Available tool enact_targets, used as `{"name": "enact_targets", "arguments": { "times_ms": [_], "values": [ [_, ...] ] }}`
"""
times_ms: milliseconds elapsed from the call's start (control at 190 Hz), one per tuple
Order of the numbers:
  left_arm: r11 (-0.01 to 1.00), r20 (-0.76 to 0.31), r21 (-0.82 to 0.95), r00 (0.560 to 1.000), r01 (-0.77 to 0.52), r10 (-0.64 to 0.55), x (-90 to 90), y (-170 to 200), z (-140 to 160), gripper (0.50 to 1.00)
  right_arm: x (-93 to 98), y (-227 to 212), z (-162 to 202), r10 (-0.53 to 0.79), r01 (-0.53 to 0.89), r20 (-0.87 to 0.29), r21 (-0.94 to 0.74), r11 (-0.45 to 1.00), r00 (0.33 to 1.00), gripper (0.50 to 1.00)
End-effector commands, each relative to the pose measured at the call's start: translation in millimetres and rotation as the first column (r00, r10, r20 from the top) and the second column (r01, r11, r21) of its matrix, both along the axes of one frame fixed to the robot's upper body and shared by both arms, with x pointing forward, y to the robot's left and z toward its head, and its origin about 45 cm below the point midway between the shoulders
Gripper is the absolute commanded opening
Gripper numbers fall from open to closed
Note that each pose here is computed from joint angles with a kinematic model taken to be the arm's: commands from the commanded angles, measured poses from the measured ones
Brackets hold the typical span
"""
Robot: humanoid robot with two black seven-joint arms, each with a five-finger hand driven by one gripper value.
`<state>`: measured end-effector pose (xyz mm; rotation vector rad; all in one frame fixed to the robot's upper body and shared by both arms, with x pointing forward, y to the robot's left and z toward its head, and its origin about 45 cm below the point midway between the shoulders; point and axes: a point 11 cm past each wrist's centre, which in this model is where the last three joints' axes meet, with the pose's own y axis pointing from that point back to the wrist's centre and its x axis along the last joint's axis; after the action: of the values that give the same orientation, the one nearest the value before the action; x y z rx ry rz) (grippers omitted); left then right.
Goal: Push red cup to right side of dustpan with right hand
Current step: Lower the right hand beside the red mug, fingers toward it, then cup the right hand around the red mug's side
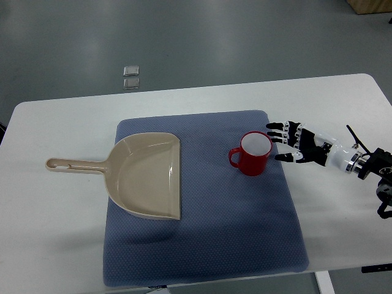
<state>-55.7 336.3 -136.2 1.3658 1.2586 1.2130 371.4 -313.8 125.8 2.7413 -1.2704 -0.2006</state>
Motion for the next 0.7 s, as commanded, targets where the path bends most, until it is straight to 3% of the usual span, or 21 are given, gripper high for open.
{"name": "enact_targets", "arguments": {
  "times_ms": [0, 695],
  "values": [
    [1.0, 0.001, 0.0, 1.0, 0.0, 0.0, 0.0, 0.1, 0.0, 1.0, -3.1, 5.8, -4.0, 0.006, -0.006, -0.008, 0.013, 1.0, 1.0, 0.936],
    [1.0, 0.001, 0.0, 1.0, 0.0, 0.0, 0.0, 0.1, 0.0, 1.0, -5.4, 53.9, -11.0, 0.075, -0.075, -0.007, 0.081, 0.994, 0.997, 0.936]
  ]
}}
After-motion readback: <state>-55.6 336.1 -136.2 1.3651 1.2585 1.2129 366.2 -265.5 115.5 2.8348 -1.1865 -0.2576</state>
